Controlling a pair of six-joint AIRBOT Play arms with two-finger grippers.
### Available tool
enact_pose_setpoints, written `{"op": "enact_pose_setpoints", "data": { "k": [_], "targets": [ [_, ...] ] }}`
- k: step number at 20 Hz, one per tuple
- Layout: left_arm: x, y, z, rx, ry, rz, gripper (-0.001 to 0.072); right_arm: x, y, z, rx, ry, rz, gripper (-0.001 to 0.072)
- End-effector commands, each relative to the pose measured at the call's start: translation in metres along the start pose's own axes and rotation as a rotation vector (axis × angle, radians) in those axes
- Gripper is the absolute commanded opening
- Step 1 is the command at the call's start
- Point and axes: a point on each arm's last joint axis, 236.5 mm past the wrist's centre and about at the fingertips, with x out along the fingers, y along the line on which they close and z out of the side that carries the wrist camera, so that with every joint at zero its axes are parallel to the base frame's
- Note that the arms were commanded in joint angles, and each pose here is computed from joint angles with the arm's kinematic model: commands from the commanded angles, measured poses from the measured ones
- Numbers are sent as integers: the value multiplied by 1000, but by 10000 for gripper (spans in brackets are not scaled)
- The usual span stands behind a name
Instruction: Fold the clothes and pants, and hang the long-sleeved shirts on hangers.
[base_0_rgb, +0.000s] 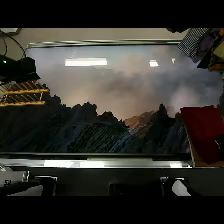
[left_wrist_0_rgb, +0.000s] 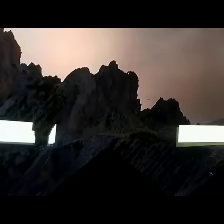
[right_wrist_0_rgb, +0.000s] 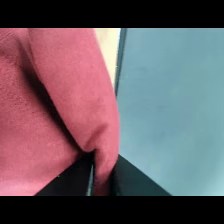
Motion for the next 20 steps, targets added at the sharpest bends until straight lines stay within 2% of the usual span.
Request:
{"op": "enact_pose_setpoints", "data": {
  "k": [1,2,3,5,6,8,11,13,14,17,20],
  "targets": [
    [0,0,0,-1,-1,1,15,0,-13,-6,3,24,-55,195],
    [1,0,0,-1,0,1,16,0,-16,-8,2,33,-68,448],
    [1,1,0,-1,1,1,16,-1,-19,-8,-7,32,-77,554],
    [2,1,0,-2,4,2,19,-8,-14,5,-20,-10,-49,542],
    [4,1,0,-3,10,3,49,-18,3,19,-13,-54,35,521],
    [11,3,-2,-2,32,7,52,-58,64,43,-48,-138,333,313],
    [30,8,-7,35,67,11,21,-162,168,39,-179,-237,865,193],
    [46,12,-14,76,76,10,14,-216,212,-12,-411,-283,1045,118],
    [53,14,-17,78,65,8,15,-229,226,-53,-583,-295,1069,36],
    [63,19,-33,99,16,3,14,-237,232,-168,-1060,-308,1027,34],
    [60,22,-61,103,28,3,15,-223,210,-237,-1390,-318,909,35]
  ]
}}
